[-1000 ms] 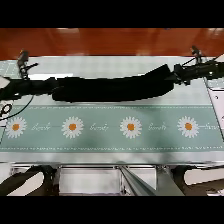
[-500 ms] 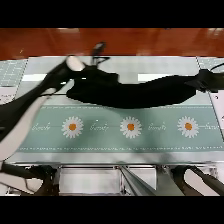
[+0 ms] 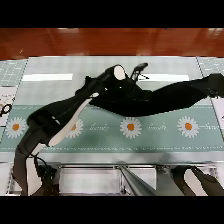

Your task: Fold the shirts.

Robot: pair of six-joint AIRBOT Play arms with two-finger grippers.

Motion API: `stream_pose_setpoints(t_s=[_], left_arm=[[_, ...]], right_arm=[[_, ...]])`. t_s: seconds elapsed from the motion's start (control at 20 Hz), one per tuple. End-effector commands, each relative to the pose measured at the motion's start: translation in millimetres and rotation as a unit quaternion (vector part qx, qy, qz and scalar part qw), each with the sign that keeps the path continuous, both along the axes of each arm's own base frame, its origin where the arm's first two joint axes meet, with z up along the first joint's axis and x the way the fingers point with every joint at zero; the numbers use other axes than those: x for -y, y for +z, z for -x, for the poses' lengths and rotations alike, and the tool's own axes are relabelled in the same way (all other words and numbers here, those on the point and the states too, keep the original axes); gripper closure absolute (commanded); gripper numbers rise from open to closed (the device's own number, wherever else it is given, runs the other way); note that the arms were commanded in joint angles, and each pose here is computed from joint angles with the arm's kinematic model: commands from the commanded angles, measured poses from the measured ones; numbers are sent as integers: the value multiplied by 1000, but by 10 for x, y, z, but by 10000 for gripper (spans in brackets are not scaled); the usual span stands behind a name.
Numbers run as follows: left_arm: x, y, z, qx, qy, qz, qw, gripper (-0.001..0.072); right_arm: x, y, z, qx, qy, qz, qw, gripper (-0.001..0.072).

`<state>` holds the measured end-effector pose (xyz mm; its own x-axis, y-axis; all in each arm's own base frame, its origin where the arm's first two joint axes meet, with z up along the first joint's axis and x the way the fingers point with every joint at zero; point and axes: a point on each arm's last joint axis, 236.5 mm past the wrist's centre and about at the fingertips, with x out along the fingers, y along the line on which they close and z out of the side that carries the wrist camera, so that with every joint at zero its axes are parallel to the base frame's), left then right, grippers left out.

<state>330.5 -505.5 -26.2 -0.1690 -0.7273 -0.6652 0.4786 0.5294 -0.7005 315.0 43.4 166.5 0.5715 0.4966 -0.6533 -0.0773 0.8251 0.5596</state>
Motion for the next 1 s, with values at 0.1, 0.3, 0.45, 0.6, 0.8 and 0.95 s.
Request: stream_pose_setpoints(t_s=[0.1, 0.3, 0.45, 0.6, 0.8, 0.95], left_arm=[[325, 89, 493, -46, -50, 31, 997, 686], [-42, 284, 230, -33, -59, 26, 997, 686], [-869, 564, -395, 40, -7, -30, 999, 686], [-1970, 813, -841, 73, 97, -72, 990, 686], [-3242, 998, -871, 99, 236, -80, 963, 686], [-3815, 1098, -645, 118, 302, -84, 942, 686]], right_arm=[[-71, 86, 27, 10, 4, -14, 1000, 689], [-198, 59, -11, 6, 21, -21, 1000, 689], [-707, 38, -200, 12, 69, -60, 996, 690], [-1292, 121, -501, 29, 117, -93, 988, 689], [-2102, 108, -859, 24, 193, -108, 975, 689], [-2600, -207, -1080, -5, 222, -115, 968, 689]])
